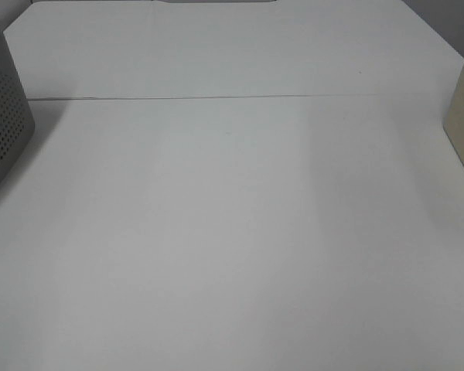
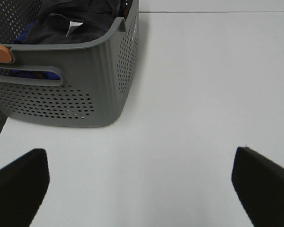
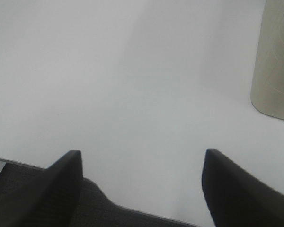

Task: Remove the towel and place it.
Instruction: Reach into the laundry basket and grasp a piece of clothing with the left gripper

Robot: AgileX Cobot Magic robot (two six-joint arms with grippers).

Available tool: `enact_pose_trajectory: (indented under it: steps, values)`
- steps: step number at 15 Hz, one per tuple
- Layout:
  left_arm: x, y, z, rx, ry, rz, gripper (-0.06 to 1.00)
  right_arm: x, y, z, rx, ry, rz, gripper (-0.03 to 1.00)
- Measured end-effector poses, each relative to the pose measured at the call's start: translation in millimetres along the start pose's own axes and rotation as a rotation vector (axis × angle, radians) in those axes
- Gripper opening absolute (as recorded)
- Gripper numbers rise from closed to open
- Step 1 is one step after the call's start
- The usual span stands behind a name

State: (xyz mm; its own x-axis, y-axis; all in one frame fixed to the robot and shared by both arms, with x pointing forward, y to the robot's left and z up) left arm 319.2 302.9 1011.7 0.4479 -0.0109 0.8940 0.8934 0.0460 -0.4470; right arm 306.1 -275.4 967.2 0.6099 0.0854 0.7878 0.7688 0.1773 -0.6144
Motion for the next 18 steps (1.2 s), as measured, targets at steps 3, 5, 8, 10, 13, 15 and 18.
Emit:
enact_pose_trajectory:
  steps: [3, 5, 8, 10, 13, 15, 18]
  values:
    - [0.5, 1.5, -0.6, -0.005, 0.000, 0.023, 0.99, 0.0, 0.0, 0.0, 0.000, 0.000, 0.000, 0.69]
    - [8.3, 0.6, -0.9, -0.013, 0.025, 0.091, 0.99, 0.0, 0.0, 0.0, 0.000, 0.000, 0.000, 0.69]
    - [55.6, 8.0, 1.1, -0.062, 0.292, 0.263, 0.99, 0.0, 0.0, 0.0, 0.000, 0.000, 0.000, 0.69]
    - [88.0, 29.9, 2.6, -0.104, 0.434, 0.330, 0.99, 0.0, 0.0, 0.0, 0.000, 0.000, 0.000, 0.69]
    - [163.0, 110.9, 15.7, -0.183, 0.792, 0.436, 0.99, 0.0, 0.0, 0.0, 0.000, 0.000, 0.000, 0.69]
    - [180.0, 147.0, 30.0, -0.170, 0.920, 0.493, 0.99, 0.0, 0.0, 0.0, 0.000, 0.000, 0.000, 0.69]
    - [193.4, 214.6, 56.2, -0.134, 1.071, 0.615, 0.99, 0.0, 0.0, 0.0, 0.000, 0.000, 0.000, 0.69]
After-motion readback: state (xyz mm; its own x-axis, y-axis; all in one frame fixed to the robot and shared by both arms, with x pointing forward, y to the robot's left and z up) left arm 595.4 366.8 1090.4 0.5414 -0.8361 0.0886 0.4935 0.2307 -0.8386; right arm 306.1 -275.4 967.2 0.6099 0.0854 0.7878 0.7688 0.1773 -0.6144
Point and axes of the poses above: a point on each arm's last joint axis where the gripper is mounted, y pointing out along that axis toward the gripper, z along the wrist's bending axis when the last joint is at zero, x = y × z, the point moved 10 cm from there along y, pointing out along that axis toward the gripper, and after that the axes turned 3 degrees about y, right-handed, at the moved point
